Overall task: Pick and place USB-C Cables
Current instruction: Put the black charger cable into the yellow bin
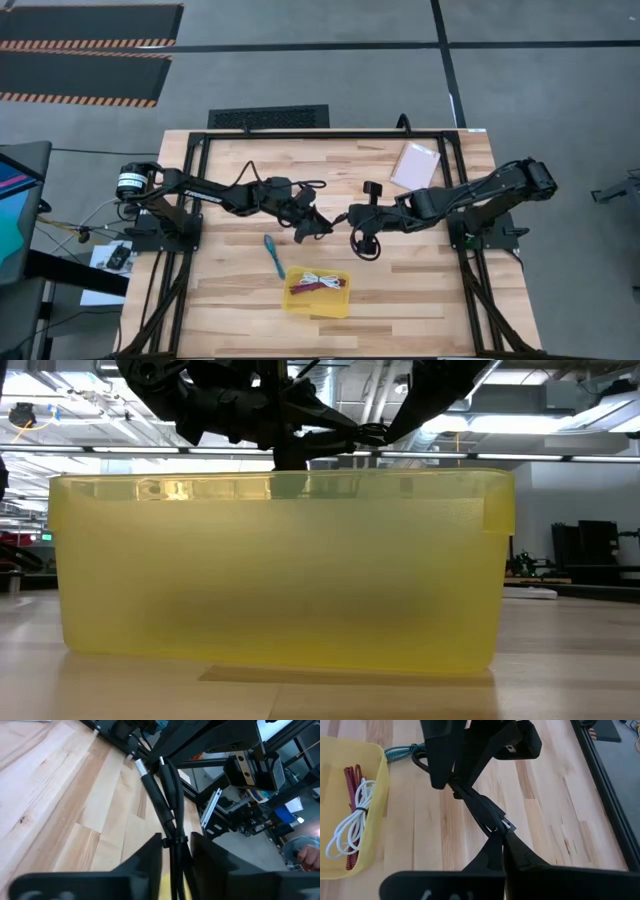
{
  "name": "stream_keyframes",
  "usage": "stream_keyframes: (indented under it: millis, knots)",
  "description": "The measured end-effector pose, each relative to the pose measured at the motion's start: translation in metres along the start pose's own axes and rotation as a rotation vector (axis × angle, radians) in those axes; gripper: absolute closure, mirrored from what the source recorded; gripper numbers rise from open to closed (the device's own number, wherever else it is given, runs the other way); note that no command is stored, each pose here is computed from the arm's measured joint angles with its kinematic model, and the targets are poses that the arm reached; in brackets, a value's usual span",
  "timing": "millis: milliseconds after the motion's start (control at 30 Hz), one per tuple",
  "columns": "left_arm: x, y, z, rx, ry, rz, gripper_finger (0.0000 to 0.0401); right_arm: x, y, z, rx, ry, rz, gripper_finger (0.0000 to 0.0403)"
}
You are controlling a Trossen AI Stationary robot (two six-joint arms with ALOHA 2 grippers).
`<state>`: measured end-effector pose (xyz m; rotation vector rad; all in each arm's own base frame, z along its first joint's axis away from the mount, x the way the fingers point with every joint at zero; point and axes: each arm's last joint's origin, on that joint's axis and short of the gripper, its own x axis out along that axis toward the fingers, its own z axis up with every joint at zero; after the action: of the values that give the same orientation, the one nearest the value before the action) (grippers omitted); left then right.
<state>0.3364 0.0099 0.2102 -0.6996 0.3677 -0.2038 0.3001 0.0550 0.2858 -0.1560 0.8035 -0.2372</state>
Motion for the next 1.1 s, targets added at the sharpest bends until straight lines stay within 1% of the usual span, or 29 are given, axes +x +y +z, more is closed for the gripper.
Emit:
stream_keyframes:
  millis: [133,233,333,467,567,700,800,933,1100]
  knots:
    - [0.000,0.000,0.000,0.020,0.002,0.004,0.0357,0.000,0.000,0.000,-0.001,0.000,0.000,0.0401]
    - [0.000,-0.001,-0.001,0.055,0.002,0.004,0.0387,0.000,0.000,0.000,-0.007,0.000,0.002,0.0391]
    - [0.001,-0.002,-0.003,0.082,0.006,0.015,0.0391,-0.001,0.002,0.000,-0.046,-0.003,0.008,0.0364]
    - [0.004,-0.006,-0.010,0.107,0.031,0.034,0.0392,-0.004,0.002,0.000,-0.048,-0.010,0.011,0.0310]
    - [0.005,-0.010,-0.013,0.114,0.038,0.029,0.0396,-0.013,0.000,0.001,-0.045,-0.029,0.020,0.0270]
    - [0.006,-0.018,-0.018,0.129,0.052,0.029,0.0396,-0.037,-0.004,0.002,-0.032,-0.089,0.040,0.0227]
    - [0.001,-0.028,-0.019,0.185,0.036,0.068,0.0397,-0.062,-0.010,0.002,0.015,-0.151,0.062,0.0210]
    - [-0.009,-0.049,-0.016,0.286,-0.035,0.117,0.0397,-0.103,-0.028,-0.002,0.112,-0.257,0.090,0.0206]
    - [-0.028,-0.084,-0.012,0.436,-0.191,0.190,0.0398,-0.155,-0.052,-0.014,0.224,-0.415,0.144,0.0217]
